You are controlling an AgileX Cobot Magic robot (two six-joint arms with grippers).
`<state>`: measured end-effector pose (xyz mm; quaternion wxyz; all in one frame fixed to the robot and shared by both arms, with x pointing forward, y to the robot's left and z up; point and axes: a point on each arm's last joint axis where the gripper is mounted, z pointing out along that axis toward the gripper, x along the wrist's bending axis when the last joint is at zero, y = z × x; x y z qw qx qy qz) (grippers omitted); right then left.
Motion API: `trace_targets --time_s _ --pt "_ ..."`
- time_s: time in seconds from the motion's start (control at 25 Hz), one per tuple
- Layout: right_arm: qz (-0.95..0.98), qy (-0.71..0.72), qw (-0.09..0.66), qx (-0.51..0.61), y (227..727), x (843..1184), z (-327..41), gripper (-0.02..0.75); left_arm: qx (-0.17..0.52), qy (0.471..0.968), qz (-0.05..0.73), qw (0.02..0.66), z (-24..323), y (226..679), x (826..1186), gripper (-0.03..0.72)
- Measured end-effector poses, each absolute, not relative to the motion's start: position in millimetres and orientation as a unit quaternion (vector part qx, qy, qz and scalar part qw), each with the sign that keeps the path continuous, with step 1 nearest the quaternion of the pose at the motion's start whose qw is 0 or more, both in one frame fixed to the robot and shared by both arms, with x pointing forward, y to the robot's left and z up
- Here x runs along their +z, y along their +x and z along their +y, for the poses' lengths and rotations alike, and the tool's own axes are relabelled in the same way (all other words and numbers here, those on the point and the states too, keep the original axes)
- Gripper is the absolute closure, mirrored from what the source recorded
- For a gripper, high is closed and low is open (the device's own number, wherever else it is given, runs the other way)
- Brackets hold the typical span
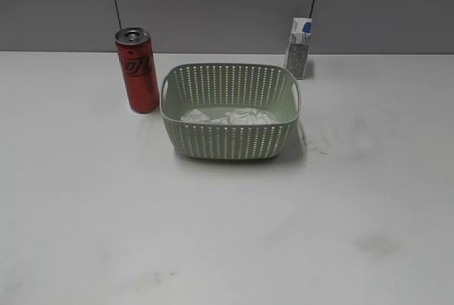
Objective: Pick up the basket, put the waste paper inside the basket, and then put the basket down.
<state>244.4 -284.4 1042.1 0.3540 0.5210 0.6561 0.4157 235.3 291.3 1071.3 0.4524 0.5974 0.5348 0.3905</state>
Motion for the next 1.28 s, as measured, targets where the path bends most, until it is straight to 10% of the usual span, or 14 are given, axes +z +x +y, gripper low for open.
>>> trace_targets --time_s 1.28 --pt "0.649 0.530 0.350 0.418 244.5 1042.0 -284.9 0.148 0.358 0.624 0.573 0.392 295.3 233.5 1053.9 0.132"
